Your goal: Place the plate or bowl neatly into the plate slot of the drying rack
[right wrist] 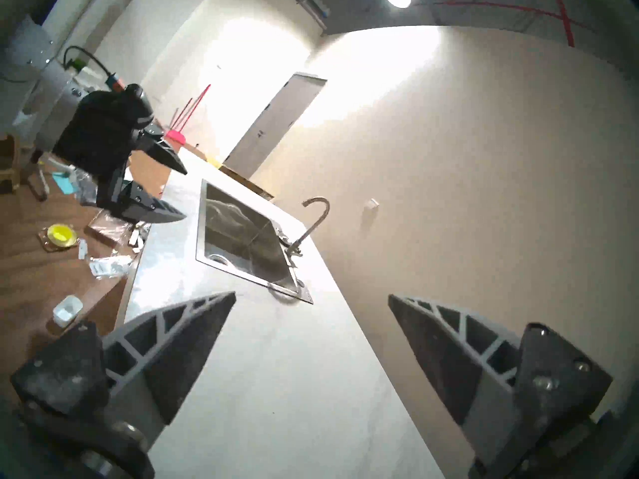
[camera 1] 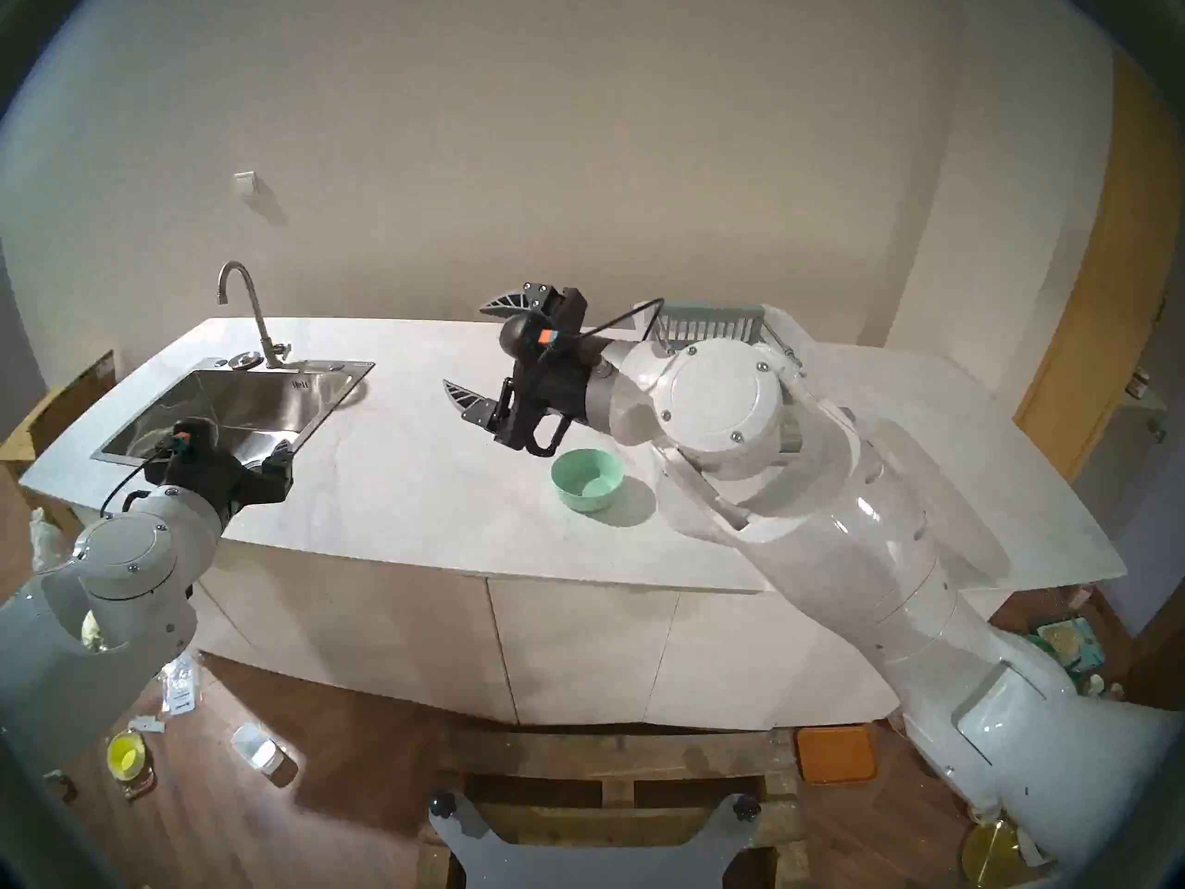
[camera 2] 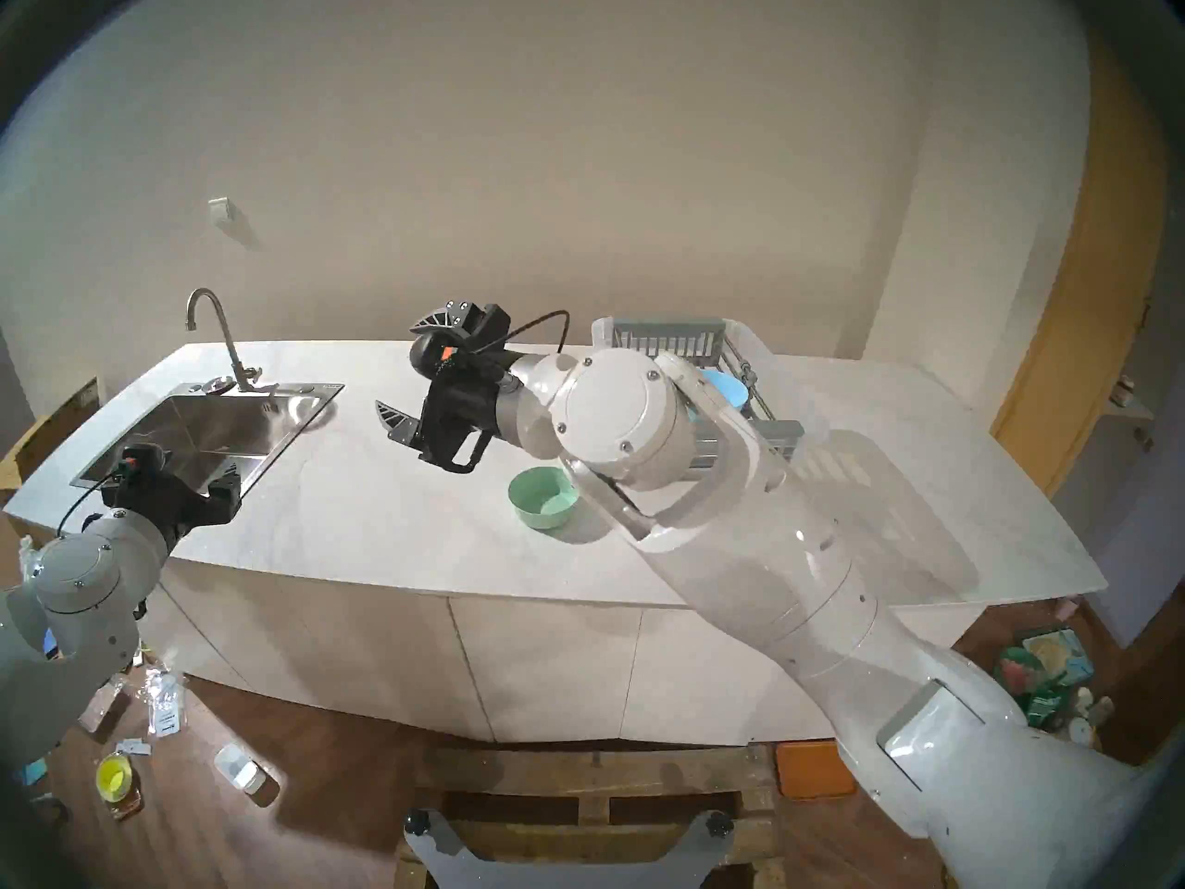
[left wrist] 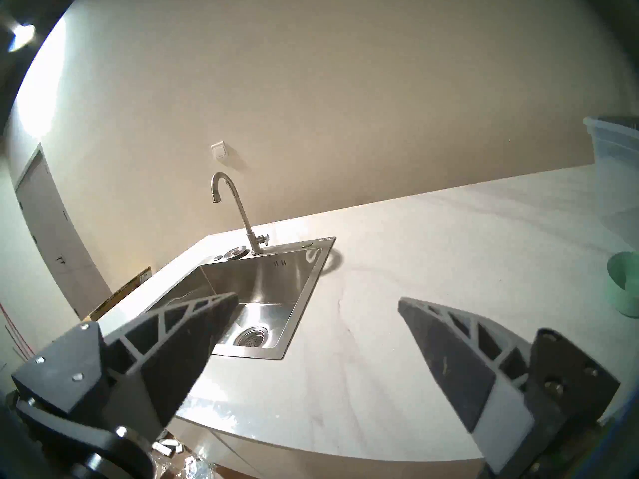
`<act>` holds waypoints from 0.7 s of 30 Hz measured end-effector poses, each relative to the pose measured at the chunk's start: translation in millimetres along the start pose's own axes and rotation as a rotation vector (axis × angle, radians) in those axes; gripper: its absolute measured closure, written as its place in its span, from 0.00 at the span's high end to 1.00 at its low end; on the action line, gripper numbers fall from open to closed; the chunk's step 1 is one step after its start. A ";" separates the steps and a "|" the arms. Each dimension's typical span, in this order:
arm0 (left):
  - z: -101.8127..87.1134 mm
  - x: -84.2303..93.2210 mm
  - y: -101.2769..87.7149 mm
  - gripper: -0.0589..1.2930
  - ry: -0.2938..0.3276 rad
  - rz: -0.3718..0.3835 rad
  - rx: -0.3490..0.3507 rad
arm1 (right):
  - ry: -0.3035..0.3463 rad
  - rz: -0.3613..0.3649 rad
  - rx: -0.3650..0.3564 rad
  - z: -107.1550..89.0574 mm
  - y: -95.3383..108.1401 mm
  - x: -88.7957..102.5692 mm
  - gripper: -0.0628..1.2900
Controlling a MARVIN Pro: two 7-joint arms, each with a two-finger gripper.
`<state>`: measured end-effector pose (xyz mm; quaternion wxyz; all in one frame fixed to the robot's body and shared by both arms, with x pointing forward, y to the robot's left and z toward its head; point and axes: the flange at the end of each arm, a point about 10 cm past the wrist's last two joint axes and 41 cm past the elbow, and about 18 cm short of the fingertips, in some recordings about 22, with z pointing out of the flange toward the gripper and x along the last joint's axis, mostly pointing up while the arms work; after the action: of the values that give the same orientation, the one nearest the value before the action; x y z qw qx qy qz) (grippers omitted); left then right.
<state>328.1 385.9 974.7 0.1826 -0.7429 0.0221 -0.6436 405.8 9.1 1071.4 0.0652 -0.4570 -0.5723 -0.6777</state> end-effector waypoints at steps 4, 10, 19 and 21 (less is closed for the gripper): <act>0.0 0.0 0.0 0.97 0.000 0.000 0.000 | 0.005 -0.053 0.046 4.5 8.0 3.8 0.93; 0.0 0.1 0.1 0.97 0.000 0.000 0.000 | -0.002 -0.076 0.111 12.8 3.2 3.9 0.93; 0.0 0.0 0.0 0.97 0.000 0.000 0.000 | -0.039 -0.160 0.213 28.5 -10.4 10.4 0.93; 0.0 0.0 0.0 0.97 0.000 0.000 0.000 | -0.055 -0.174 0.227 31.6 -10.4 7.2 0.93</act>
<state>328.2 385.9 974.7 0.1825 -0.7430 0.0222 -0.6436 412.5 42.2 1066.7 0.0418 -0.4138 -0.6841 -0.5992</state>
